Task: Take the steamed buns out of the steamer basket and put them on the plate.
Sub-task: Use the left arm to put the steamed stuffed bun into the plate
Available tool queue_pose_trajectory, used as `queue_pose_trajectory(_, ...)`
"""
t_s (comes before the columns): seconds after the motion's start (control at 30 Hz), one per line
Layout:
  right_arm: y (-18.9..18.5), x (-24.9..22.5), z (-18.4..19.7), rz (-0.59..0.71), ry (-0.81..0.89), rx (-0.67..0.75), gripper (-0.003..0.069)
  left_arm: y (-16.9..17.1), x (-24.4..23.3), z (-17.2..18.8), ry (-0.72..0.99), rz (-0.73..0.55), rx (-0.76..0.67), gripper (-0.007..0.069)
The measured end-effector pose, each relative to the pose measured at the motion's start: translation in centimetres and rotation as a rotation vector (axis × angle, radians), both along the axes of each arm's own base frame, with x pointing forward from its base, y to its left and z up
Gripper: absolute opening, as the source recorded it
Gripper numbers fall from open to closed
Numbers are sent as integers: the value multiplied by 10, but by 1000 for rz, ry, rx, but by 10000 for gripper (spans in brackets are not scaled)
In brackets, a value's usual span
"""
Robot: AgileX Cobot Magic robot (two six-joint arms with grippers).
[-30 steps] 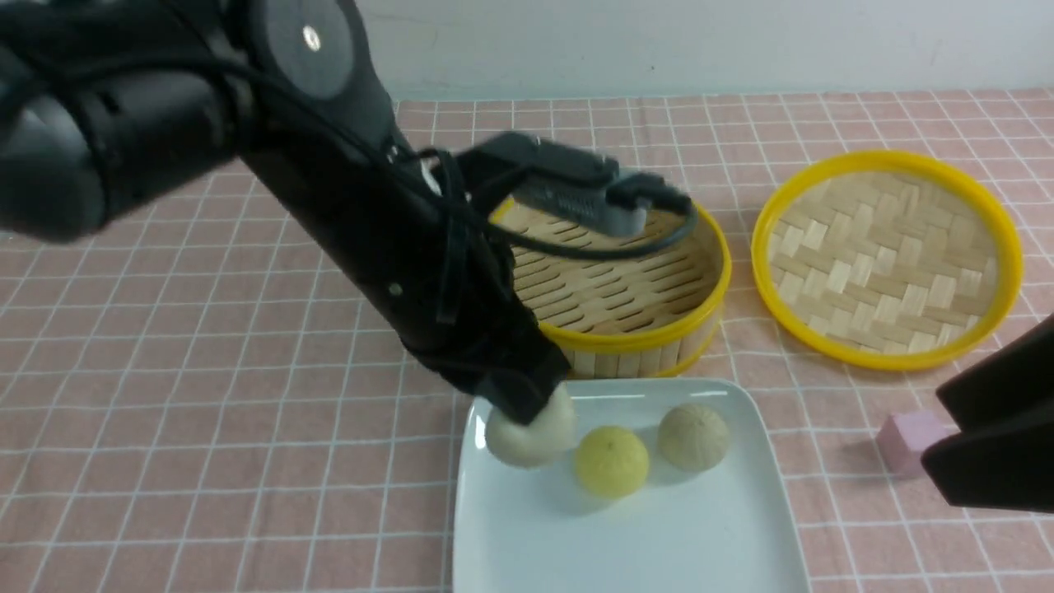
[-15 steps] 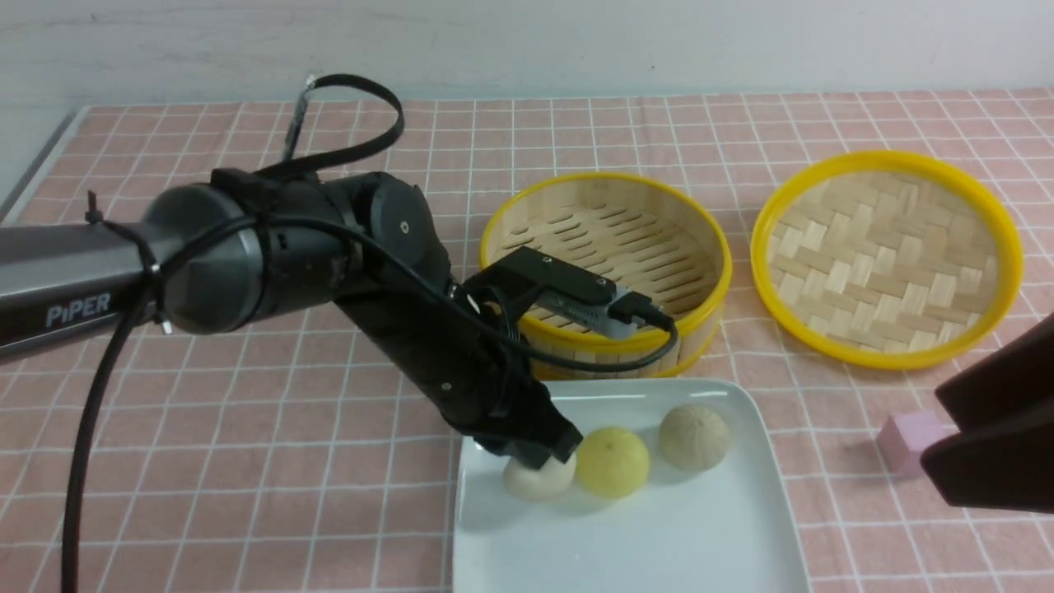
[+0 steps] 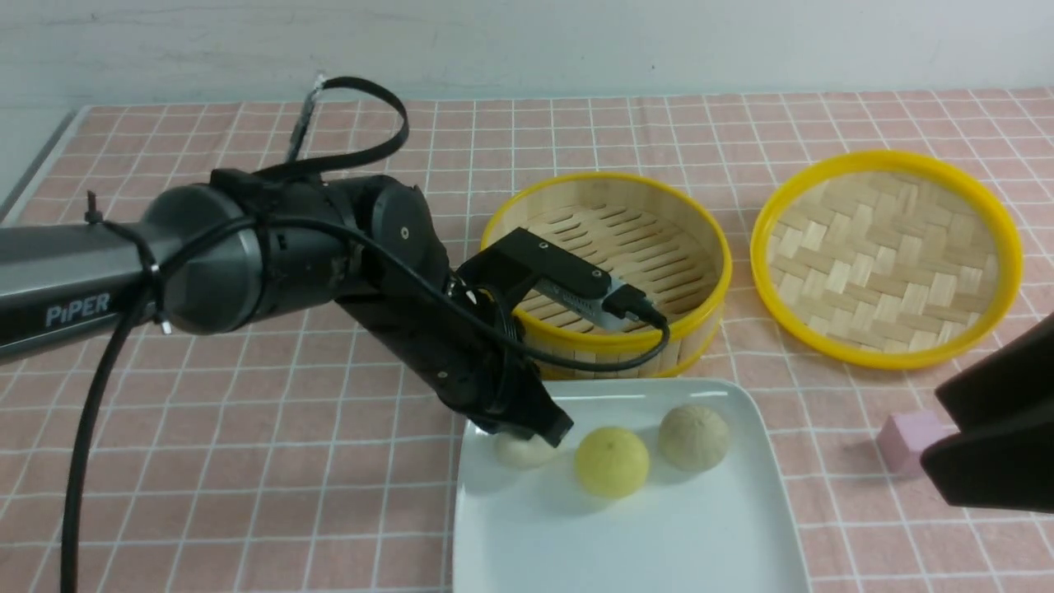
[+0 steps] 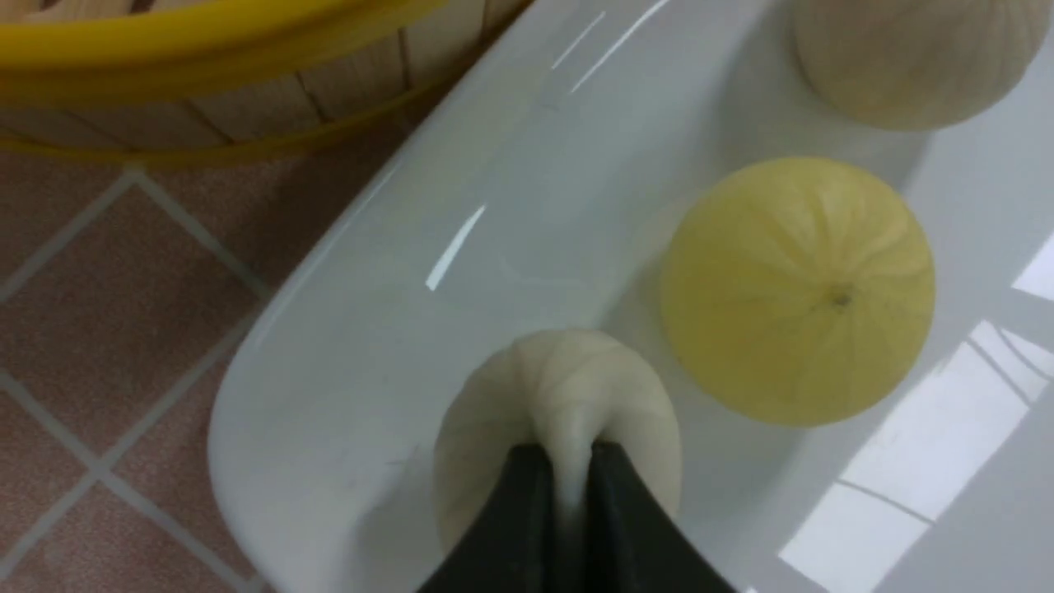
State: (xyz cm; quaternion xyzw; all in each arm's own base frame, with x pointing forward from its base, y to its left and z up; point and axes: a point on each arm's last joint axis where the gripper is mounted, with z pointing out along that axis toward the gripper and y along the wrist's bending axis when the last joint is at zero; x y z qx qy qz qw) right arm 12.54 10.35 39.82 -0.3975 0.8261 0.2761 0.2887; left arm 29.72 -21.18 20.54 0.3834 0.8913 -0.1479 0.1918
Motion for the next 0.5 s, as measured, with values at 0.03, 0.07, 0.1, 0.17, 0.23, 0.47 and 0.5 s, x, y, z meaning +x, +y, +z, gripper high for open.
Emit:
queue_pose_trajectory(0.03,0,0,0,0,0,0,367,0,0,0,0,0,0,41)
queue_pose_trajectory(0.07,0,0,0,0,0,0,367,0,0,0,1,0,0,41)
queue_pose_trajectory(0.1,0,0,0,0,0,0,367,0,0,0,3,-1,1,41)
queue_pose_trajectory(0.17,0,0,0,0,0,0,367,0,-1,-1,8,-2,3,43)
queue_pose_trajectory(0.23,0,0,0,0,0,0,367,0,0,-4,19,-3,9,44)
queue_pose_trajectory(0.47,0,0,0,0,0,0,367,-2,2,-21,60,-2,33,49)
queue_pose_trajectory(0.5,0,0,0,0,0,0,367,-2,2,-22,61,-1,33,51)
